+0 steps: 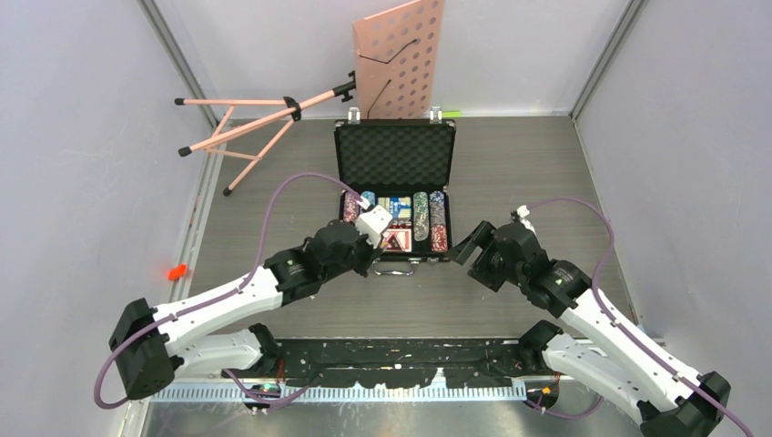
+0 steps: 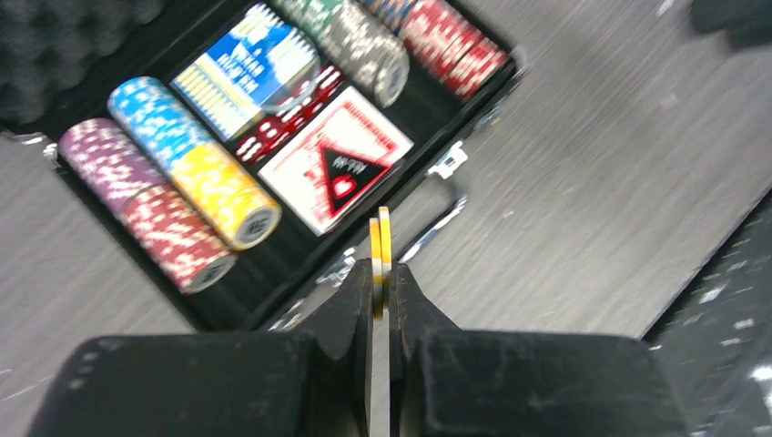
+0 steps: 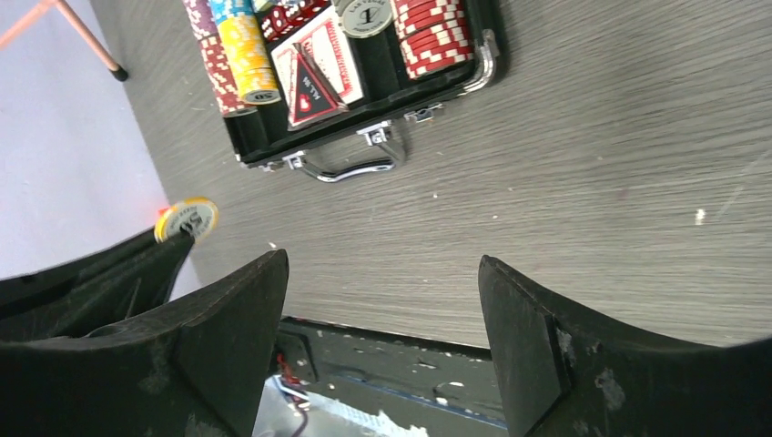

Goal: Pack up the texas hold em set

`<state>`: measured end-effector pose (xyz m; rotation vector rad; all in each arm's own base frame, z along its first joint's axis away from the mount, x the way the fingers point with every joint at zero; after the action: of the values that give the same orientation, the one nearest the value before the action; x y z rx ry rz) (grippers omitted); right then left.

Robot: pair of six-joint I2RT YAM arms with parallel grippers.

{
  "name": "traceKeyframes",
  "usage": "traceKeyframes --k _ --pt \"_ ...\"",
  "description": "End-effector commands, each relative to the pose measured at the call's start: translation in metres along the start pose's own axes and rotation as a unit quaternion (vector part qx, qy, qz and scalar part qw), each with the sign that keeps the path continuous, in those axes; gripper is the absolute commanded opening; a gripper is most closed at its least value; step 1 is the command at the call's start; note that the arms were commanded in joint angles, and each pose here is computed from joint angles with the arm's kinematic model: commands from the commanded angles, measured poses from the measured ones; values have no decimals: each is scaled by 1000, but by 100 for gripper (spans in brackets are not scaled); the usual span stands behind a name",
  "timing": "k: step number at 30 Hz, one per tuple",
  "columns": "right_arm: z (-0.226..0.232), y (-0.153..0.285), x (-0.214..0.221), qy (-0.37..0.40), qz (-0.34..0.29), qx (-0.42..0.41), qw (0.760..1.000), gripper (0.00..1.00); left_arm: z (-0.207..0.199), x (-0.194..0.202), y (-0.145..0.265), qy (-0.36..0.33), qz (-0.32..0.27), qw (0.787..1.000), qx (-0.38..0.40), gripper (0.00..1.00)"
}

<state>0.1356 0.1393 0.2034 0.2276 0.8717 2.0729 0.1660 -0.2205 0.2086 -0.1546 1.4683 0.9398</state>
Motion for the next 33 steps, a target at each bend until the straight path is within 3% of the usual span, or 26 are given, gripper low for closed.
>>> traceKeyframes --k 1,6,17,28,29,33 --pt "1 18 -10 55 -30 8 998 82 30 18 1 -153 103 982 -35 0" --pt "-1 31 -13 84 -38 10 996 82 54 23 -22 -165 158 973 -26 0" --pt "4 40 -16 97 -47 -2 994 82 61 26 -64 -184 208 960 4 0" --pt "2 29 -16 104 -45 15 994 82 68 43 -87 -193 254 948 -16 0" --pt "3 28 -16 103 -44 12 994 82 70 43 -88 -193 257 947 -25 1" --pt "4 23 -14 103 -37 15 994 82 73 43 -90 -194 258 945 -42 20"
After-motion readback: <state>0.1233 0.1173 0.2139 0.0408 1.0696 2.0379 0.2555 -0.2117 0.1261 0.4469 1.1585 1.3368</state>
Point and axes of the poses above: each gripper's point midway between its finger pads, its own y axis back along the fingers, its own z axis along the line the jaws close on, x = y × z, the point moved 8 cm from there along y, back along the fingers, and after that the axes turned 14 degrees about -y, right-handed, at the moved point
